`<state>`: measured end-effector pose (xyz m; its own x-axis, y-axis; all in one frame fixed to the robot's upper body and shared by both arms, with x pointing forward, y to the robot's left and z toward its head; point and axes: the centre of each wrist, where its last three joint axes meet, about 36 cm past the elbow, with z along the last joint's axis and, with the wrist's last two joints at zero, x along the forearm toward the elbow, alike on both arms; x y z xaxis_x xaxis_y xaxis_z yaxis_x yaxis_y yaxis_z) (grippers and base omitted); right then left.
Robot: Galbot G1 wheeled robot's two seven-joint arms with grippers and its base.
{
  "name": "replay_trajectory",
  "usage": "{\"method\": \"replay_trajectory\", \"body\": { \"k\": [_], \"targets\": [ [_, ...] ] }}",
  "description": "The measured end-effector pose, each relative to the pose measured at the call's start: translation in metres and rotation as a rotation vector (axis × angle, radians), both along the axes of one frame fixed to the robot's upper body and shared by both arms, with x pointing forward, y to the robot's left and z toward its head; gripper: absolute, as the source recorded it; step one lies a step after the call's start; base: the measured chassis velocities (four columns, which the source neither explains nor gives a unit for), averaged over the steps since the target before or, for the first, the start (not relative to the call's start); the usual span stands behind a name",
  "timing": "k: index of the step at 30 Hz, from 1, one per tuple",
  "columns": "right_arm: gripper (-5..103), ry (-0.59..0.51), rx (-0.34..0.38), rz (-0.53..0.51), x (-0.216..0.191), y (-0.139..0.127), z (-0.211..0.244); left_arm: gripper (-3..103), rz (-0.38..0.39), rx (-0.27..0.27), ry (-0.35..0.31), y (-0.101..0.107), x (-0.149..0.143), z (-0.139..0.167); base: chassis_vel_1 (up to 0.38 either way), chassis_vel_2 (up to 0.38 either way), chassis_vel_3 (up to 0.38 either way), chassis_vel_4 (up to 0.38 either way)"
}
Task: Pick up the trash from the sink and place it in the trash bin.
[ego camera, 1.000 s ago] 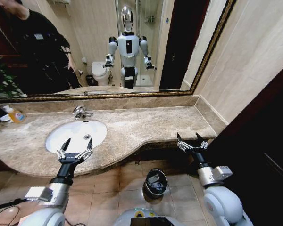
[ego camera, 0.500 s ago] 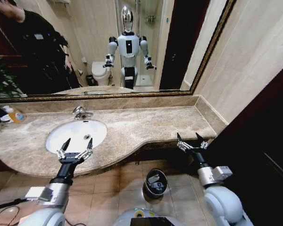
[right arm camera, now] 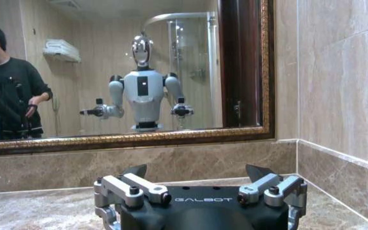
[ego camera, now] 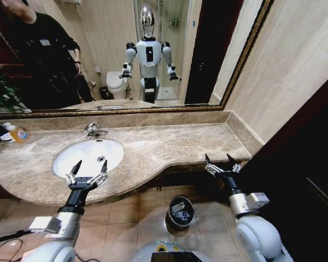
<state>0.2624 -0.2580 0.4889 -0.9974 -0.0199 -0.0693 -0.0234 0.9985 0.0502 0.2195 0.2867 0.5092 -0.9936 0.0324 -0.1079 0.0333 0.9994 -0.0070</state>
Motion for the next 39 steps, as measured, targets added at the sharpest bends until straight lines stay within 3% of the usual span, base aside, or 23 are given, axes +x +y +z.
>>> {"method": "replay_trajectory", "body": {
  "k": [39],
  "targets": [
    [100, 0.000, 0.000, 0.000, 0.0000, 0.0000, 0.0000, 100, 0.000, 0.000, 0.000, 0.0000, 0.0000, 0.0000, 0.000, 0.000, 0.000, 0.000]
  ]
}}
